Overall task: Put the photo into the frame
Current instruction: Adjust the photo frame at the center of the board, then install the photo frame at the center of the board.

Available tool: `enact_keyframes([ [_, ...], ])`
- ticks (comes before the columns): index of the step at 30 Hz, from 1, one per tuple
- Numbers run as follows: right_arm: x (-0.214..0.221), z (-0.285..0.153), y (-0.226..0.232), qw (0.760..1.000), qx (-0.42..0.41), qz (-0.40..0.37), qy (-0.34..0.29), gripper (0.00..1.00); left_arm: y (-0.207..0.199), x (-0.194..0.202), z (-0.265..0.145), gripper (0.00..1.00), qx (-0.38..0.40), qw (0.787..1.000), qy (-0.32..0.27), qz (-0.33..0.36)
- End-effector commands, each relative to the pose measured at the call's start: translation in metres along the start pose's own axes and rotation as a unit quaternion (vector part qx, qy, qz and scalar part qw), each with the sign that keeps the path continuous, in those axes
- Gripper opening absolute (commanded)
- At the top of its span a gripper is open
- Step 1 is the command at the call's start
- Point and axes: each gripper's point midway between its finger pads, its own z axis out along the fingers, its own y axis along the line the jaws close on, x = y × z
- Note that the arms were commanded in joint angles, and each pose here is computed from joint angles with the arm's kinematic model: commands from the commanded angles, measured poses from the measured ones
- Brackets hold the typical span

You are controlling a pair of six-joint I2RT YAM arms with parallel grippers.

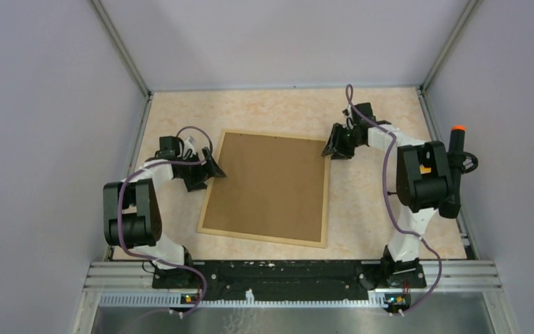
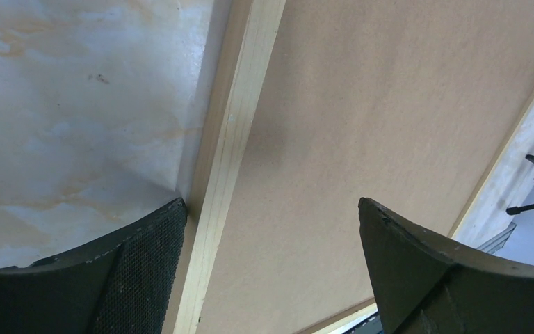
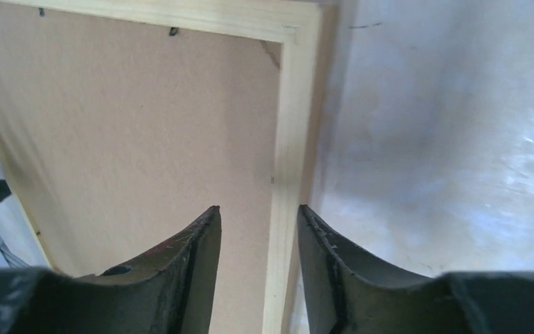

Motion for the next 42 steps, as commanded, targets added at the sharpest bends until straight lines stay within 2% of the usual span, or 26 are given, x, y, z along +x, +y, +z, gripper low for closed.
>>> enact_keyframes([
  [1,-0.02,-0.016,-0.016,1.0,0.021,-0.003,-0.012,0.4,0.006,0.016,-0.001,0.97,-0.013,0.999,0.032,0.0],
  [8,-0.014,-0.005,-0.024,0.999,0.031,-0.005,0.011,0.27,0.014,0.025,0.003,0.96,-0.019,0.999,0.043,0.003],
  [14,-0.009,0.009,-0.024,0.999,0.026,-0.004,0.027,0.27,0.012,0.023,0.003,0.96,-0.014,0.999,0.04,0.004],
  [29,-0.007,0.024,-0.043,0.995,0.096,-0.004,0.037,0.25,0.008,0.025,0.002,0.97,-0.001,0.999,0.039,0.006],
  [35,0.008,0.032,-0.041,0.992,0.112,-0.013,0.056,0.25,0.006,0.025,0.002,0.97,0.003,0.999,0.037,0.007],
  [38,0.015,0.032,-0.041,0.992,0.108,-0.011,0.06,0.25,0.006,0.025,0.001,0.97,0.003,0.999,0.037,0.007],
  [42,-0.002,0.021,-0.035,0.997,0.069,0.012,0.037,0.26,0.006,0.026,0.002,0.97,0.003,0.999,0.039,0.006],
])
